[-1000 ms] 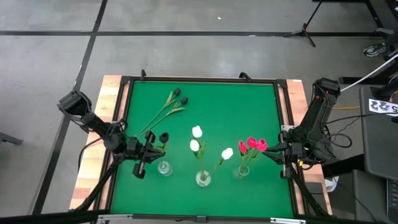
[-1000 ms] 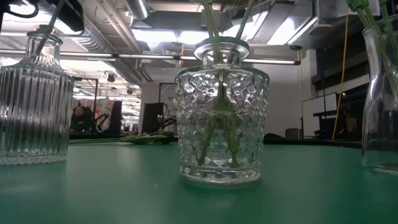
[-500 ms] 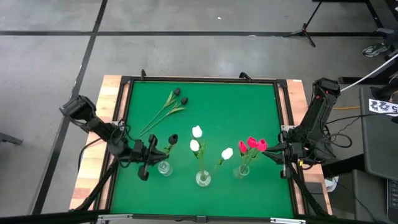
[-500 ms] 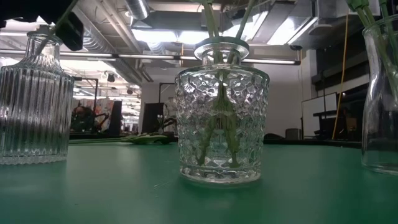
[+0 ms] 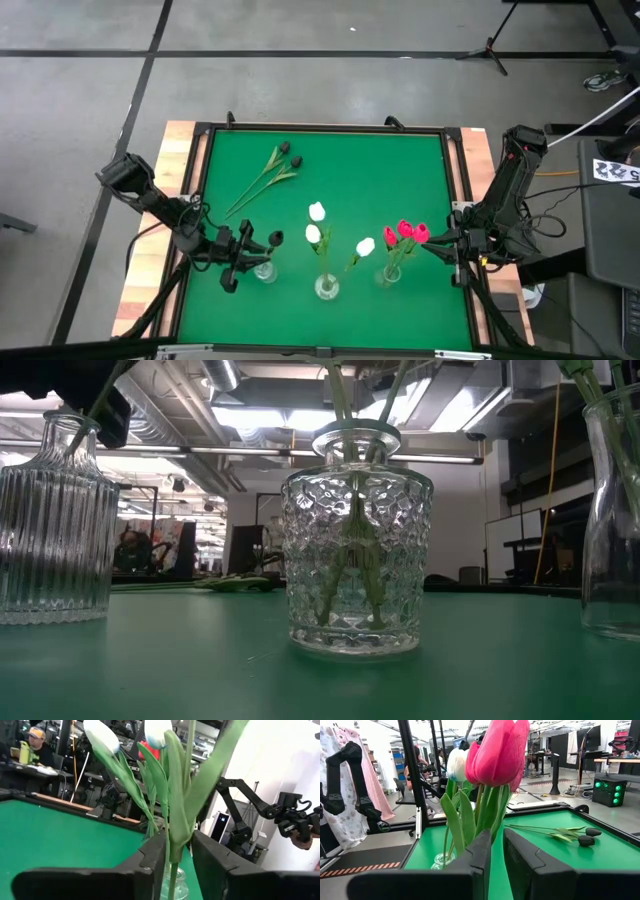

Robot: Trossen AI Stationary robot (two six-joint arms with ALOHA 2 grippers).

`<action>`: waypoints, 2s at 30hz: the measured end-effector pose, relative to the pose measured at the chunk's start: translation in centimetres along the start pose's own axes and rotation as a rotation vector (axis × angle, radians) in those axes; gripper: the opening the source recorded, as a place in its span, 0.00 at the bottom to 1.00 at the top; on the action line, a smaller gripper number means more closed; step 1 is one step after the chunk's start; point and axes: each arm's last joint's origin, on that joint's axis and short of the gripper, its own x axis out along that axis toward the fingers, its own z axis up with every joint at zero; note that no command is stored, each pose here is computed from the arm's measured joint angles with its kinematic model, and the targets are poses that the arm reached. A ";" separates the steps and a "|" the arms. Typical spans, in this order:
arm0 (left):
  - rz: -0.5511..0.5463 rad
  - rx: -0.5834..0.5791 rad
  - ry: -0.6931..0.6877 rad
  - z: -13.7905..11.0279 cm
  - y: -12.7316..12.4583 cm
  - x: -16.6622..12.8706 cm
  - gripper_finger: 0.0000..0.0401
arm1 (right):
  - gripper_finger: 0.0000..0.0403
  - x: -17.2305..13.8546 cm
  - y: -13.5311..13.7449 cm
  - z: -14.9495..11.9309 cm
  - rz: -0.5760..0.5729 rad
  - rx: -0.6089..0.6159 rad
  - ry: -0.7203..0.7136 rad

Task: Sort flowers into vase by color
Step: Put the top left black tulip into the left transparent vase, then put the left black tulip into the left transparent vase

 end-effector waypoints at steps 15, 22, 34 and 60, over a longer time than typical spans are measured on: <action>0.115 -0.020 -0.088 1.7 0.1 -0.3 0.43 | 0.13 0.0 0.0 -0.2 0.001 -0.023 0.006; 0.151 -0.130 -0.208 5.4 0.2 -1.2 0.43 | 0.13 0.0 0.0 -0.2 0.001 -0.054 0.007; 0.086 -0.255 -0.373 15.0 1.9 -5.9 0.37 | 0.13 0.0 0.0 -0.1 -0.010 -0.078 0.006; 0.836 -0.017 -0.114 24.8 5.4 -9.4 0.21 | 0.13 -0.6 -2.3 2.4 -0.162 -0.045 -0.017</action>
